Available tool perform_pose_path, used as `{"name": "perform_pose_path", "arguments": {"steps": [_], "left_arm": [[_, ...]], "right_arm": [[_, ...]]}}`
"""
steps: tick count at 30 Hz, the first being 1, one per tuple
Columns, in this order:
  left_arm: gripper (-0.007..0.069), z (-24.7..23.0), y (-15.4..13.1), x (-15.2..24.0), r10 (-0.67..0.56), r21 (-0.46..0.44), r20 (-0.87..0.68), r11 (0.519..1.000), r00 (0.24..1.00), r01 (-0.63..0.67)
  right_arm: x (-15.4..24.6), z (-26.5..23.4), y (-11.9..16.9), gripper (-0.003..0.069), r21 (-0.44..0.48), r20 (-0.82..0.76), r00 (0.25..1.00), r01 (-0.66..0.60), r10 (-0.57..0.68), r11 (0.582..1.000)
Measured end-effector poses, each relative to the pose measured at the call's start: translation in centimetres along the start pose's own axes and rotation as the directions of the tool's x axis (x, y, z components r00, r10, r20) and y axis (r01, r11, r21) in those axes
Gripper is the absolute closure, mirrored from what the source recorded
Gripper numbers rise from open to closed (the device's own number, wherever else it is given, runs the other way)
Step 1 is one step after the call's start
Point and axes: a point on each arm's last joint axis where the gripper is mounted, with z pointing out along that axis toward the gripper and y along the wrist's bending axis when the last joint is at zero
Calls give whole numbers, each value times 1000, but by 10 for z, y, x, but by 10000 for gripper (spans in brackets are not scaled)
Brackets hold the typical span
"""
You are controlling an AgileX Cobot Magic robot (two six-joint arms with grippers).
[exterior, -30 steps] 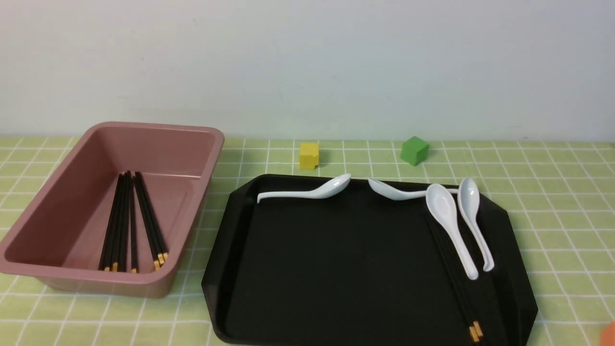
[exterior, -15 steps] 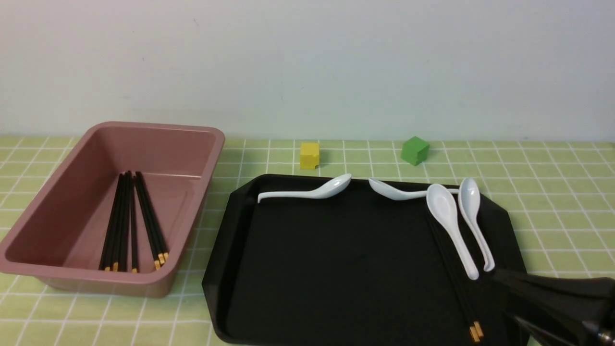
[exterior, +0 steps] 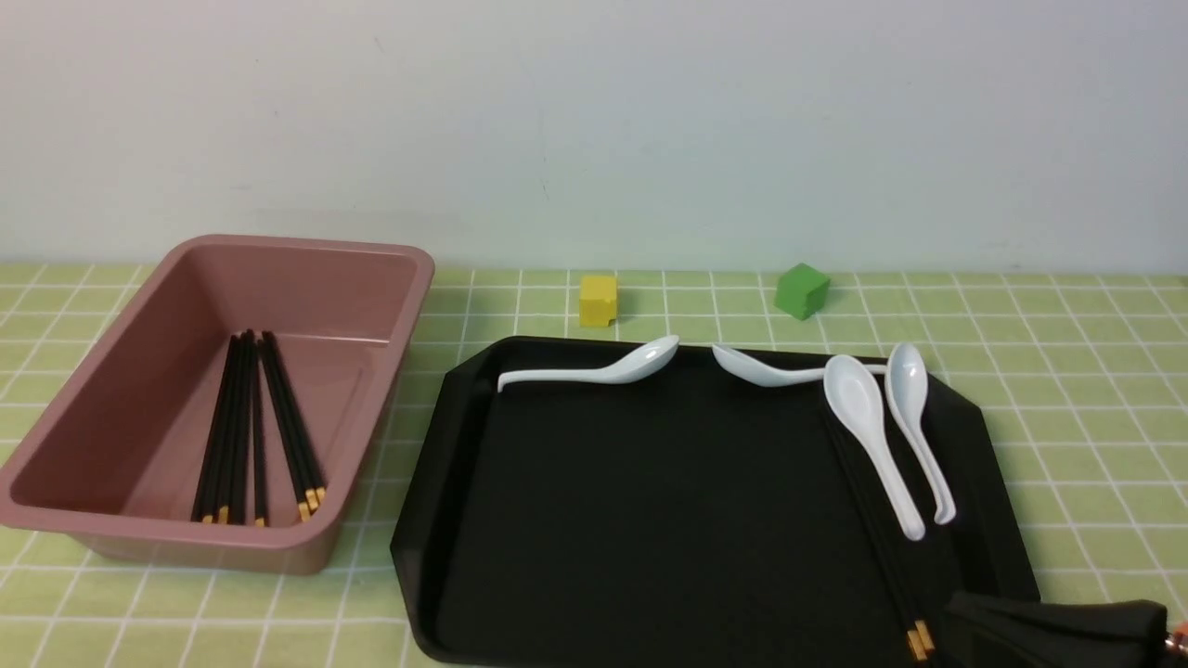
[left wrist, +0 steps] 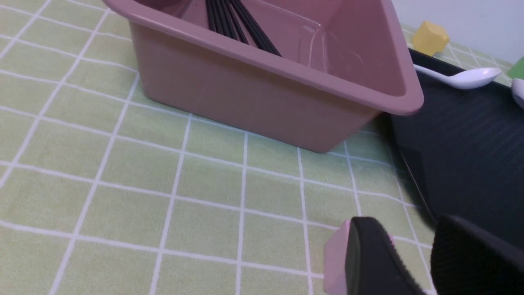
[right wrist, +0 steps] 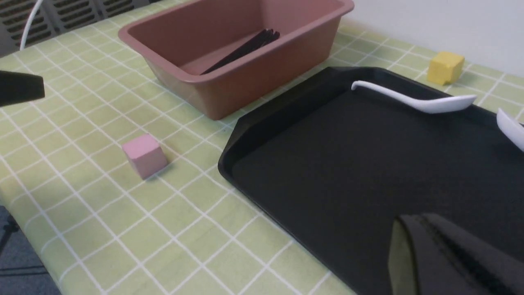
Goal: On green tablecloth take chopsticks from black tray and put them in box.
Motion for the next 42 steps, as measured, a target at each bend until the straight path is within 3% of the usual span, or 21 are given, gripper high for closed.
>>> {"name": "perform_pose_path", "arguments": {"steps": [11, 16, 21, 28, 37, 42], "left_arm": [[387, 0, 0, 0, 0, 0, 0, 1000, 1000, 0], [387, 0, 0, 0, 0, 0, 0, 1000, 1000, 0], [387, 0, 0, 0, 0, 0, 0, 1000, 1000, 0], [387, 0, 0, 0, 0, 0, 0, 1000, 1000, 0], [387, 0, 0, 0, 0, 0, 0, 1000, 1000, 0], [387, 0, 0, 0, 0, 0, 0, 1000, 1000, 0]], "right_arm": [[3, -7, -2, 634, 10, 6, 1000, 26, -26, 1000], [26, -18, -17, 625, 123, 21, 1000, -7, 5, 992], [61, -34, -37, 619, 318, 78, 995, -78, 55, 945], [91, -48, -48, 610, 491, 183, 981, -151, 69, 858], [102, -59, -52, 602, 611, 172, 978, -203, 122, 766], [103, -60, -52, 596, 622, 158, 978, -206, 137, 756]]}}
